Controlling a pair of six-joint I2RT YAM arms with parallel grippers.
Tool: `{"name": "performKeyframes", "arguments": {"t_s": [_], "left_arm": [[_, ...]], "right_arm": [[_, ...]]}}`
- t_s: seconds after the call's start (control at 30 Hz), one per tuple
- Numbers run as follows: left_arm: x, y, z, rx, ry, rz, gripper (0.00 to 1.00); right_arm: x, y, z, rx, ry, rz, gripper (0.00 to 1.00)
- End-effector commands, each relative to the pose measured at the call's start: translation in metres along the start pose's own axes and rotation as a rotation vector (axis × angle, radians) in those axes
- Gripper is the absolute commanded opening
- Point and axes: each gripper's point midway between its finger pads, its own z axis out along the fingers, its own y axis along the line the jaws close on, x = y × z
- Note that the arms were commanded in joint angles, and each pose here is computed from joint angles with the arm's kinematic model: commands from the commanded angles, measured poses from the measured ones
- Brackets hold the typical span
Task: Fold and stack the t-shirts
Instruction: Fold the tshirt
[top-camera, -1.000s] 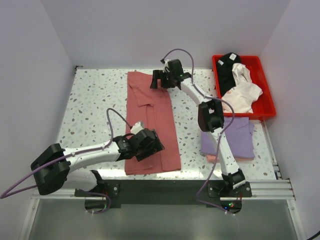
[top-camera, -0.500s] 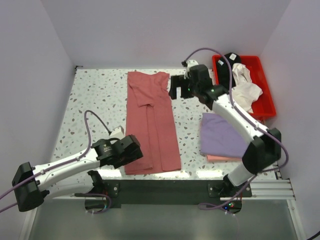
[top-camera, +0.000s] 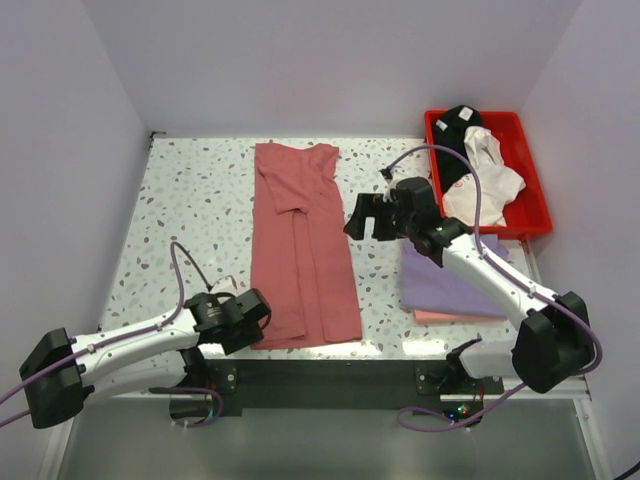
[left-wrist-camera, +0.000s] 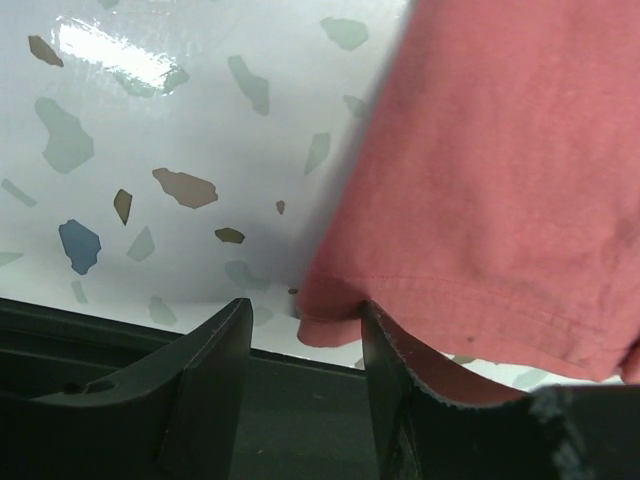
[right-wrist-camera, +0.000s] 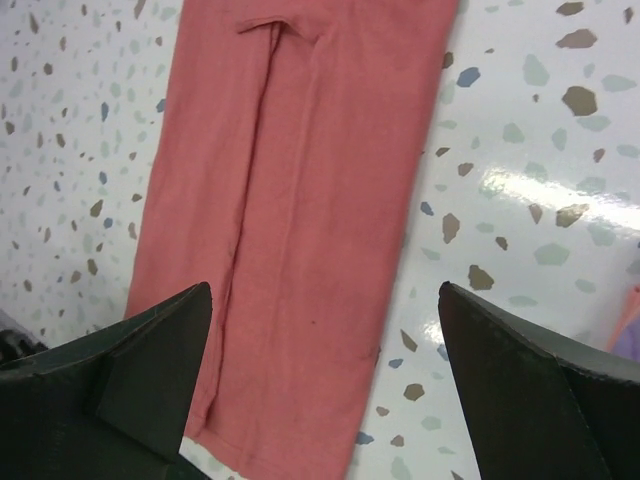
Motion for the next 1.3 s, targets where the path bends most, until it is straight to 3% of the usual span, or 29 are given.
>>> {"name": "performKeyframes", "arguments": {"t_s": [0.0, 0.23, 0.33, 0.37, 0.47, 0.73, 0.87, 0.97, 1.07, 1.23, 1.27], "left_arm": [[0.007, -0.004, 0.007, 0.02, 0.022, -0.027, 0.51], [0.014, 0.0, 0.018, 0.031, 0.041, -0.033, 0.29], [0.017, -0.003, 0.02, 0.054, 0.053, -0.029, 0.2], [0.02, -0.003, 0.021, 0.058, 0.064, -0.027, 0.12], [0.023, -0.004, 0.023, 0.068, 0.079, -0.016, 0.0], [0.026, -0.001, 0.022, 0.065, 0.096, -0.005, 0.0], [0.027, 0.001, 0.02, 0.066, 0.099, 0.0, 0.0], [0.025, 0.001, 0.018, 0.068, 0.096, -0.002, 0.0], [0.025, 0.001, 0.018, 0.071, 0.097, 0.0, 0.0], [0.027, 0.002, 0.018, 0.066, 0.102, 0.003, 0.0], [0.027, 0.0, 0.017, 0.071, 0.103, 0.002, 0.0]], "right_arm": [[0.012, 0.019, -0.01, -0.108, 0.039, 0.037, 0.99], [0.078, 0.026, -0.02, -0.079, 0.227, -0.085, 0.99], [0.106, 0.016, -0.023, -0.058, 0.289, -0.052, 0.99], [0.117, 0.013, -0.025, -0.046, 0.317, -0.052, 0.99], [0.136, 0.019, -0.033, -0.008, 0.347, -0.119, 0.99], [0.187, 0.034, -0.047, 0.057, 0.445, -0.317, 0.93], [0.211, 0.021, -0.055, 0.103, 0.508, -0.282, 0.91], [0.223, 0.016, -0.058, 0.105, 0.518, -0.227, 0.85], [0.236, 0.018, -0.054, 0.075, 0.545, -0.195, 0.73], [0.25, 0.018, -0.044, 0.062, 0.566, -0.169, 0.66], [0.251, 0.017, -0.042, 0.063, 0.566, -0.171, 0.6]]}}
